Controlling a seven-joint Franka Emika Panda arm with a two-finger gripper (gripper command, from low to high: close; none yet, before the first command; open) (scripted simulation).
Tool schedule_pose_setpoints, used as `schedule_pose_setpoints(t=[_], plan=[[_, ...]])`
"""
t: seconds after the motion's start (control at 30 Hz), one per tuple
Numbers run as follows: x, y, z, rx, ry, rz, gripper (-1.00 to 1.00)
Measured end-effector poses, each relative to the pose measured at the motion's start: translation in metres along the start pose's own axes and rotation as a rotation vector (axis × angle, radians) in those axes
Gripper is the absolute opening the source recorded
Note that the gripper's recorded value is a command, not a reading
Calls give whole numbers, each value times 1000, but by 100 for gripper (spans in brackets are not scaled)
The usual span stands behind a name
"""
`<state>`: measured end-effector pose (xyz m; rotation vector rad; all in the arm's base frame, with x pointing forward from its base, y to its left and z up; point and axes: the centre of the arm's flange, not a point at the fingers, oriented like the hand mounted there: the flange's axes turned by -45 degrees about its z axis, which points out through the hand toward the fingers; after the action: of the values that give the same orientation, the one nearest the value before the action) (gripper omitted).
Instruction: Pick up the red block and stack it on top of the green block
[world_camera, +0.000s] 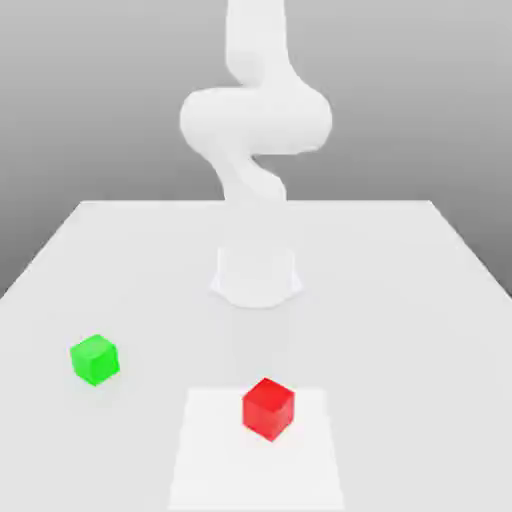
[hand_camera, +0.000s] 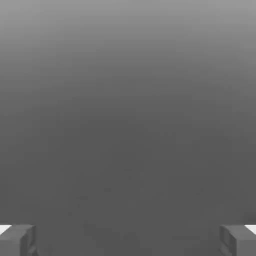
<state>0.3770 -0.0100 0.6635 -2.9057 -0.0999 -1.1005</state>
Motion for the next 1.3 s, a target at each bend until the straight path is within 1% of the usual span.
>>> schedule_pose_setpoints(t=[0.2, 0.4, 0.57, 0.77, 0.83, 1.1, 1.3], plan=[[-46, 5, 132, 116, -187, -170, 0], [-123, -10, 237, 203, -366, -362, 0], [-200, -22, 297, 255, -508, -539, 0], [-292, -24, 333, 288, -662, -762, 0], [-302, -23, 338, 291, -675, -791, 0], [-316, -23, 362, 288, -670, -807, 0], [-339, -23, 381, 291, -678, -803, 0]])
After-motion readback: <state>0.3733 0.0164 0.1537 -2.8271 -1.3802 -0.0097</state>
